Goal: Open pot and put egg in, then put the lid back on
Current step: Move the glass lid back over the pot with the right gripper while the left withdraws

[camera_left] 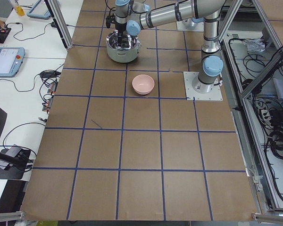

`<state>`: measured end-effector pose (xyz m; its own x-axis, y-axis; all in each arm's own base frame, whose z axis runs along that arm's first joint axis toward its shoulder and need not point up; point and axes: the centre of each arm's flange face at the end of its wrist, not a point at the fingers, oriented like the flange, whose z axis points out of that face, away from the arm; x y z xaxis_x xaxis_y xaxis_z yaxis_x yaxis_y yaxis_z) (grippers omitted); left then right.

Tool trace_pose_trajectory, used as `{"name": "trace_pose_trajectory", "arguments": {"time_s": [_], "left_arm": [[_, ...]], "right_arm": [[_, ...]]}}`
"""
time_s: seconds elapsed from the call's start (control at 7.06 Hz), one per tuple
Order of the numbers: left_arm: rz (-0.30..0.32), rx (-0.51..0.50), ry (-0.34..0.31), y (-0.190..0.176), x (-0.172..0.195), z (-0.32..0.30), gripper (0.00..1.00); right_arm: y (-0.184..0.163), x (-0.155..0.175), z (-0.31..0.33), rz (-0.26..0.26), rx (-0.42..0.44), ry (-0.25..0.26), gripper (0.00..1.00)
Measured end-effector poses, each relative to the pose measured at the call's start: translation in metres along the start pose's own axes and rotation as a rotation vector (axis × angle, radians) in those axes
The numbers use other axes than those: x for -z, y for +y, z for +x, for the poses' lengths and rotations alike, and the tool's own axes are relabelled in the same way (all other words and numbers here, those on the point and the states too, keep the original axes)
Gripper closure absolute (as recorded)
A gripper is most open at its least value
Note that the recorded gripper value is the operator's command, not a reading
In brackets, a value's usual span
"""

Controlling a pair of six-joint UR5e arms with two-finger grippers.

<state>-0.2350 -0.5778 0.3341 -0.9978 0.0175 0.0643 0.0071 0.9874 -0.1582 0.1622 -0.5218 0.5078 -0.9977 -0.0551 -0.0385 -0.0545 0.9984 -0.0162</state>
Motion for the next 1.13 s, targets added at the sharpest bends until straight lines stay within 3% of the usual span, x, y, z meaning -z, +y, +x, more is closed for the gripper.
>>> {"name": "trace_pose_trajectory", "arguments": {"time_s": [0.42,0.85,1.13], "left_arm": [[-0.047,-0.014,-0.031,0.010,0.082,-0.078,0.00],[-0.107,-0.089,-0.096,0.067,0.181,-0.123,0.00],[-0.112,-0.101,-0.109,0.089,0.208,-0.118,0.00]], "right_arm": [[-0.019,-0.015,-0.042,0.056,0.032,0.006,0.93],[-0.044,-0.064,-0.170,0.109,-0.081,-0.024,0.94],[-0.043,-0.094,-0.216,0.115,-0.116,-0.032,0.94]]}}
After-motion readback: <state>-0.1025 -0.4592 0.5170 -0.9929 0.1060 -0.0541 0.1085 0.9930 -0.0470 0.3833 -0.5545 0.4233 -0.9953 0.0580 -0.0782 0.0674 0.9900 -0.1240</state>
